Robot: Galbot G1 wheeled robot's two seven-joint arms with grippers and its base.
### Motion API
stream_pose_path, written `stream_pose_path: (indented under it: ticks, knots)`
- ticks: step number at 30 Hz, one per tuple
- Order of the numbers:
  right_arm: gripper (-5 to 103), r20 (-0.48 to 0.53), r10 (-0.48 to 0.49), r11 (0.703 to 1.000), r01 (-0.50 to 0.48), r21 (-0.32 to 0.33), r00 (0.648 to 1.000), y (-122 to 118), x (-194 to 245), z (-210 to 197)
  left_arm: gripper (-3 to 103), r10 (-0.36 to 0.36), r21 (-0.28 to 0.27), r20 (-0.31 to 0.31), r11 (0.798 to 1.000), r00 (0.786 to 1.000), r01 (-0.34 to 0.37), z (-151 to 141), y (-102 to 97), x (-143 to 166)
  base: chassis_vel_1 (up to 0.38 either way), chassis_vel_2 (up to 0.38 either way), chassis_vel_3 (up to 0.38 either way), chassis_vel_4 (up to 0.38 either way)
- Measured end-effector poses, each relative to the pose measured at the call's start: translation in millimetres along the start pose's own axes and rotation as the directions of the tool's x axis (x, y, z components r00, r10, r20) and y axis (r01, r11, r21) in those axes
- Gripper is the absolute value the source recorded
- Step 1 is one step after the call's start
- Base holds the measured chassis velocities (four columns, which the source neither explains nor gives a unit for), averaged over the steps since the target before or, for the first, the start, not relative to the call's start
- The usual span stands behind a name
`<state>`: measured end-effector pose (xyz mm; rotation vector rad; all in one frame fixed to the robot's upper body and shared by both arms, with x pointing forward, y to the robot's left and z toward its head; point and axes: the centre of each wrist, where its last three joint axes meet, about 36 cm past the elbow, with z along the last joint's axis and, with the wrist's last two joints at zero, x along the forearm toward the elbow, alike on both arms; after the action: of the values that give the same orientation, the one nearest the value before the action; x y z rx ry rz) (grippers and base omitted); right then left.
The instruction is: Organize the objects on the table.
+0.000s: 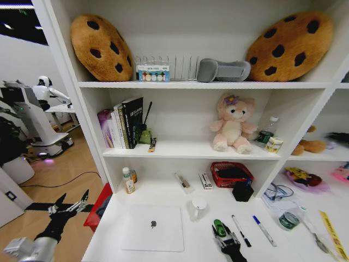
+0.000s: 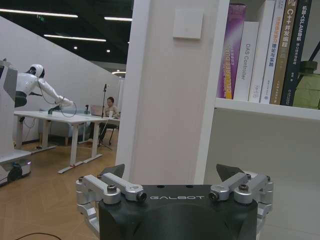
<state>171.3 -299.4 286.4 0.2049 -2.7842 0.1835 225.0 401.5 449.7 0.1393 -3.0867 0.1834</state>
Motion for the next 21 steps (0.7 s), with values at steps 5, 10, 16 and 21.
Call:
stream_pose_path:
  ticks: [5, 10, 16, 21]
  knots:
    - [37, 0.006, 0.004, 1.0, -0.004, -0.01, 1.0, 0.6, 1.6, -4.6, 100, 0.0, 0.0, 0.0, 1.0, 1.0, 0.0, 0.0, 0.0, 0.0, 0.0, 0.0, 0.0, 0.0]
    - [37, 0.057, 0.031, 0.999, -0.03, -0.024, 0.998, -4.7, 18.4, -33.9, 100, 0.0, 0.0, 0.0, 1.0, 1.0, 0.0, 0.0, 0.0, 0.0, 0.0, 0.0, 0.0, 0.0]
    - [37, 0.152, 0.064, 0.998, -0.062, -0.023, 0.986, -18.8, 36.3, -82.9, 100, 0.0, 0.0, 0.0, 1.0, 1.0, 0.0, 0.0, 0.0, 0.0, 0.0, 0.0, 0.0, 0.0]
    - [37, 0.276, 0.071, 0.997, -0.064, -0.033, 0.958, -33.7, 32.4, -145.1, 100, 0.0, 0.0, 0.0, 1.0, 1.0, 0.0, 0.0, 0.0, 0.0, 0.0, 0.0, 0.0, 0.0]
